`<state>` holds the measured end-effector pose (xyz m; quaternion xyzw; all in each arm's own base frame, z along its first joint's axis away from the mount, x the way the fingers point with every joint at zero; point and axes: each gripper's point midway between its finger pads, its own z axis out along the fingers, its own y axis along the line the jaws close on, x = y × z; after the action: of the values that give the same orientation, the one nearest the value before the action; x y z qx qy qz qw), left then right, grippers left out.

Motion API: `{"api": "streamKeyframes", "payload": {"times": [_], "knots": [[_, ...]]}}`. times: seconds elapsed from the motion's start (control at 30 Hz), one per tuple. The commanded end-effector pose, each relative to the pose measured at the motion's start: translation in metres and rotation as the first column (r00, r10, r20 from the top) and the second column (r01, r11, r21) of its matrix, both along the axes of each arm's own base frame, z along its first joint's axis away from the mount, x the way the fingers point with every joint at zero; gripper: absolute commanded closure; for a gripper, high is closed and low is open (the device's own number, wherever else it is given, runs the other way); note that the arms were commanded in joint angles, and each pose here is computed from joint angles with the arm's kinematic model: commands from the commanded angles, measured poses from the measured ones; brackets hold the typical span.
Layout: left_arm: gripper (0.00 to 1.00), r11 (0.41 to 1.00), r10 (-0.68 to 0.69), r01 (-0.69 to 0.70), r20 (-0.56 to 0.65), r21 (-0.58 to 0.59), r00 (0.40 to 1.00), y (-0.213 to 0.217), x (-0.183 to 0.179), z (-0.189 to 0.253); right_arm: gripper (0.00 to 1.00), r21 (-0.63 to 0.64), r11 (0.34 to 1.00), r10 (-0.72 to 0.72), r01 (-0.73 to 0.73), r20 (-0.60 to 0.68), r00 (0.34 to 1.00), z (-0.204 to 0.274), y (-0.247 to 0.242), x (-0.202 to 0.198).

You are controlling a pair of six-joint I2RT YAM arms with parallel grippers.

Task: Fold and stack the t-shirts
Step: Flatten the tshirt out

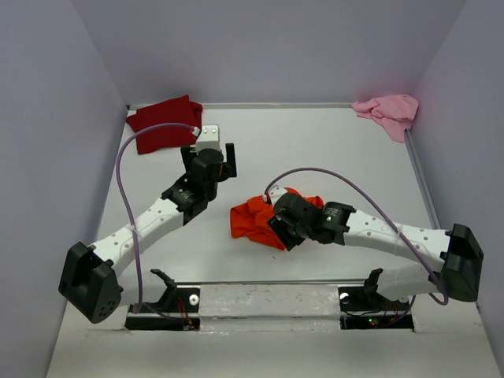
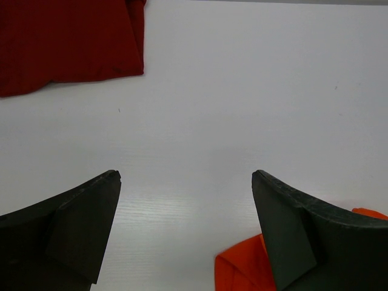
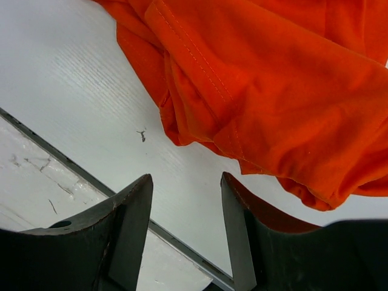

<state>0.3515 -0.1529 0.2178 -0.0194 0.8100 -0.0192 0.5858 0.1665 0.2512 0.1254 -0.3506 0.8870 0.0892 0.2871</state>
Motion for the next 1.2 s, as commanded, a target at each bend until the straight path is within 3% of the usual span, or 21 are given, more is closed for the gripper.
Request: {"api": "streamKeyframes", "payload": {"times": [0.0, 0.7, 0.97, 1.0, 1.17], "knots": [[0.01, 0.998, 0.016, -0.013, 0.059, -0.054, 0.998, -0.003, 0.007, 0.026, 0.45, 0.035, 0.999, 0.010, -0.011, 0.022, 1.000, -0.004, 0.012, 0.003], [0.01, 0.998, 0.008, -0.004, 0.065, -0.066, 0.998, -0.003, 0.005, 0.029, 0.46, -0.225, 0.946, -0.191, 0.232, 0.191, 0.963, -0.018, -0.020, 0.046], [0.01, 0.998, 0.004, 0.000, 0.062, -0.067, 0.998, -0.004, 0.005, 0.028, 0.63, -0.272, 0.917, -0.231, 0.293, 0.236, 0.944, -0.021, -0.033, 0.051], [0.01, 0.998, 0.004, 0.000, 0.062, -0.068, 0.998, -0.004, 0.005, 0.028, 0.71, -0.273, 0.915, -0.235, 0.297, 0.240, 0.942, -0.021, -0.033, 0.052], [0.01, 0.998, 0.004, 0.000, 0.062, -0.068, 0.998, -0.004, 0.005, 0.028, 0.87, -0.279, 0.909, -0.243, 0.309, 0.247, 0.938, -0.023, -0.034, 0.053]]}}
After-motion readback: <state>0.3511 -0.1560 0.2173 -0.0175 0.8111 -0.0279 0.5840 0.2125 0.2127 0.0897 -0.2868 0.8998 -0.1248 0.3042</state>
